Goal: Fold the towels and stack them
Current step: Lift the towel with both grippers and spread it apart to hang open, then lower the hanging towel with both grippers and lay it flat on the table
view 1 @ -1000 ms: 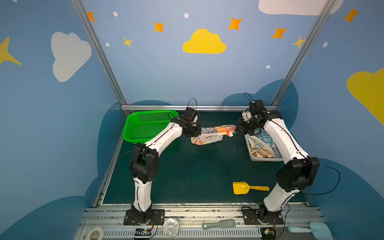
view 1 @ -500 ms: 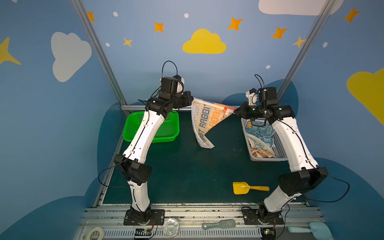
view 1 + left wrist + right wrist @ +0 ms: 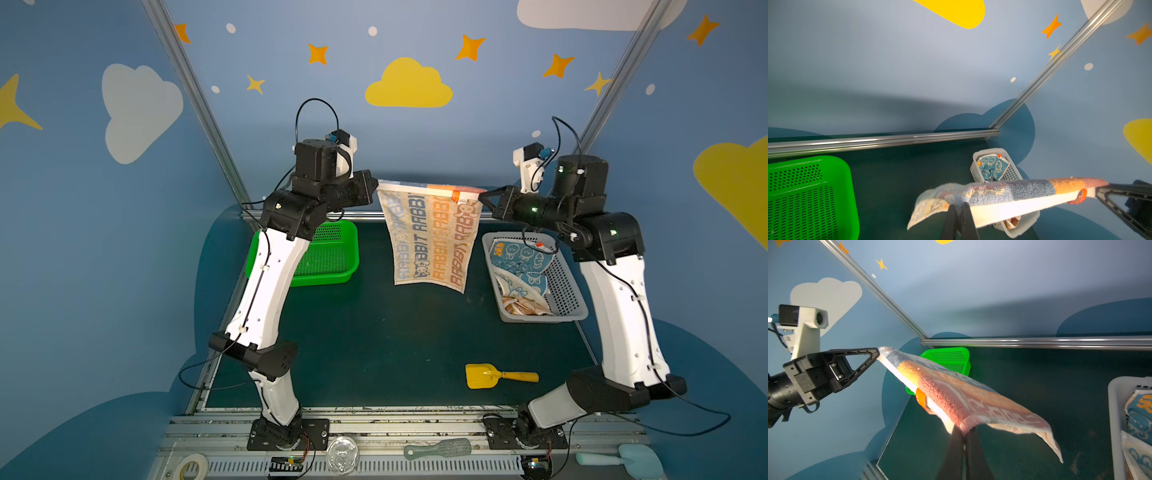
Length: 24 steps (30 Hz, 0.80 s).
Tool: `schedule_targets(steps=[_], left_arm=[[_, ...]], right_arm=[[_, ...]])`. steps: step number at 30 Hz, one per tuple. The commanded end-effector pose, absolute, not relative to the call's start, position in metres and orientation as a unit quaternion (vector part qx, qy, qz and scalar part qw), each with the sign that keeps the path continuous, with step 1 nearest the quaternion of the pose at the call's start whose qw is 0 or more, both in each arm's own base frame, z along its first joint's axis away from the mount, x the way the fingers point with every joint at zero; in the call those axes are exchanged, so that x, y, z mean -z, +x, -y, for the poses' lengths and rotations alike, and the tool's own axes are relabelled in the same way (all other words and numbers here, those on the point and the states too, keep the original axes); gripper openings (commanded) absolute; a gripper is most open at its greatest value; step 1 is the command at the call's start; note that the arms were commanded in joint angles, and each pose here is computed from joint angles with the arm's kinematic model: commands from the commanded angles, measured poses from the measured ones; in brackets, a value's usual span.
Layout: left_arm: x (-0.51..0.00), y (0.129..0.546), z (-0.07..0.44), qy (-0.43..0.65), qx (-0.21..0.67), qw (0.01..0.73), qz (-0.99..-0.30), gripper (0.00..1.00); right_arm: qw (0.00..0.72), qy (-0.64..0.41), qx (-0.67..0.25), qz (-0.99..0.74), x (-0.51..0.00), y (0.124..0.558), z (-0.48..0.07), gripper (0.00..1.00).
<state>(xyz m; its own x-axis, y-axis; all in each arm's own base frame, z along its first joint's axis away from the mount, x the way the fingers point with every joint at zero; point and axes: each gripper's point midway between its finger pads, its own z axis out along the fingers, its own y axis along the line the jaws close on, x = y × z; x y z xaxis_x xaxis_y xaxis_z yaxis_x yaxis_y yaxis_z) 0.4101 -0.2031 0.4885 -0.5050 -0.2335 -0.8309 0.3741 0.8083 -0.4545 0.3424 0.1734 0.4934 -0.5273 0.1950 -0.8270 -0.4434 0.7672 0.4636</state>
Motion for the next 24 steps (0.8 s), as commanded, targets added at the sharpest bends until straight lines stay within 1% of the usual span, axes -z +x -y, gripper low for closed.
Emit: schedule_targets(steps=[1, 7, 9, 11, 14, 18, 21, 24], left_arm=[[-0.511, 0.376, 0.185, 0.043, 0.284, 0.532, -0.796, 0.03], [-0.529, 0.323, 0.186, 0.045, 0.311, 0.545, -0.777, 0.03], [-0.532, 0.315, 0.19, 0.044, 0.326, 0.54, -0.775, 0.03], [-0.526, 0.317, 0.194, 0.041, 0.333, 0.527, -0.781, 0.03], [-0.511, 0.331, 0.197, 0.036, 0.322, 0.512, -0.796, 0.03], [-0.483, 0.37, 0.194, 0.016, 0.312, 0.481, -0.819, 0.03], [-0.453, 0.406, 0.19, 0.004, 0.301, 0.459, -0.836, 0.03], [-0.41, 0.443, 0.193, -0.007, 0.307, 0.415, -0.856, 0.03]], right_arm=[[0.493, -0.096, -0.316, -0.805, -0.496, 0.309, -0.163, 0.0], [0.496, -0.123, -0.328, -0.795, -0.491, 0.27, -0.161, 0.0], [0.491, -0.126, -0.334, -0.795, -0.488, 0.264, -0.162, 0.0], [0.489, -0.12, -0.332, -0.798, -0.485, 0.265, -0.161, 0.0], [0.483, -0.111, -0.332, -0.802, -0.482, 0.274, -0.162, 0.0], [0.454, -0.079, -0.316, -0.829, -0.464, 0.305, -0.163, 0.0], [0.409, -0.049, -0.298, -0.861, -0.429, 0.337, -0.162, 0.0], [0.363, -0.022, -0.289, -0.885, -0.386, 0.37, -0.162, 0.0]])
